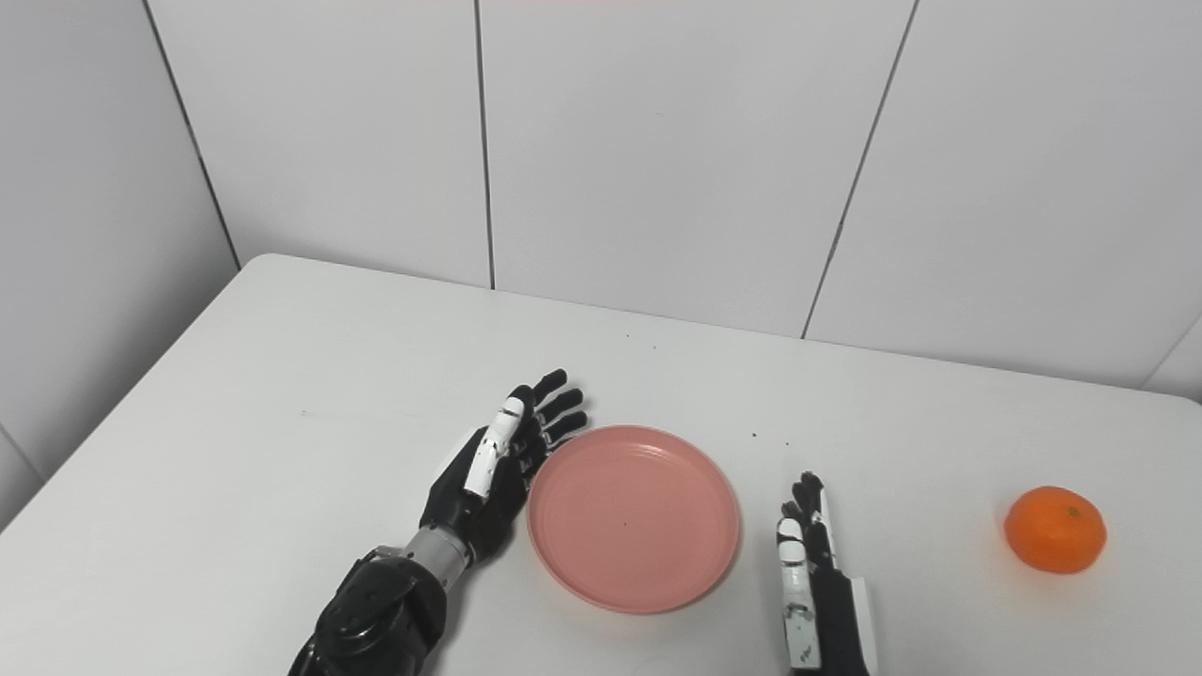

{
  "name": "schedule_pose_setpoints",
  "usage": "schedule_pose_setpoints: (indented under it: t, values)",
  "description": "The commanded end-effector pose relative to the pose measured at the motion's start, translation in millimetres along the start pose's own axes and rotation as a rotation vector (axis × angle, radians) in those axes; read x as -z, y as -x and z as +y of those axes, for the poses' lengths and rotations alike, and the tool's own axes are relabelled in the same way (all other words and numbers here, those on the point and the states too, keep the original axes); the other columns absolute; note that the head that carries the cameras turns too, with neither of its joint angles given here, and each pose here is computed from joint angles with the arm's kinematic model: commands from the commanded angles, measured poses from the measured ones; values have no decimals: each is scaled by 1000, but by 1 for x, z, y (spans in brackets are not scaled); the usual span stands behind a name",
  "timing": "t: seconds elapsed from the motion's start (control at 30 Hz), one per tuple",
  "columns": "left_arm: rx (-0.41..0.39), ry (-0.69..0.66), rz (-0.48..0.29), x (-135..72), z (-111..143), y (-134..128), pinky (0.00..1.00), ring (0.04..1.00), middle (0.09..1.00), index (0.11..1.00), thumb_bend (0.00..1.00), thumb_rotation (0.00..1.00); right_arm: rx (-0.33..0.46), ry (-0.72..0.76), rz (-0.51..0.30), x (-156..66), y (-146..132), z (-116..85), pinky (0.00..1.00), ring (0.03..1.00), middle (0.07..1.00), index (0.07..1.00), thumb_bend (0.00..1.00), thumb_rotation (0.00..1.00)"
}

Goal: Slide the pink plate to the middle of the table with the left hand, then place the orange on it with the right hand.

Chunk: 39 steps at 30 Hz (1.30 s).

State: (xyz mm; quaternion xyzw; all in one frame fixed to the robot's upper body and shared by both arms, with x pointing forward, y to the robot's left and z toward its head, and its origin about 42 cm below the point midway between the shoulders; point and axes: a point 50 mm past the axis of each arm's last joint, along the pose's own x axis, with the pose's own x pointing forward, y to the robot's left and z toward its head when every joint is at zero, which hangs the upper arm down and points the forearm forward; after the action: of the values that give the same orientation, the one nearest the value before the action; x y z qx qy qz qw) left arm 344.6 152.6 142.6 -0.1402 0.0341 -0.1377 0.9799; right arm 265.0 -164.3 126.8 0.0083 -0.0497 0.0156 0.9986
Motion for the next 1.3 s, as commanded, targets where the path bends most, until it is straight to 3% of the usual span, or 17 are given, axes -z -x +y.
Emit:
schedule_pose_setpoints:
  t: [0.0,0.37,0.67,0.83,0.93,1.03,1.27]
  values:
    - [20,18,17,1,-4,4,916,922,933,929,403,1000,6,-12,-54,-17,-8,8,969,963,976,983,215,1000]
    - [-9,29,3,-3,10,11,926,926,935,931,399,1000,18,-9,-45,-20,-12,17,981,977,980,981,236,1000]
    - [-26,35,-7,-5,16,15,931,929,937,933,393,1000,45,55,-65,-32,-20,9,946,943,957,960,256,1000]
    - [-35,49,-3,-5,21,19,936,932,939,933,386,1000,31,186,-99,-53,-27,-3,874,909,928,934,269,1000]
    - [-35,64,-2,-6,24,21,939,932,942,937,380,1000,22,297,-117,-69,-30,-13,813,886,909,912,349,1000]
    - [-36,69,-1,-6,28,21,939,931,940,937,379,1000,36,397,-134,-81,-31,-20,816,871,894,897,397,1000]
    - [-29,83,-7,-3,37,22,940,933,939,937,389,1000,50,601,-192,-114,-30,-35,815,878,900,902,488,876]
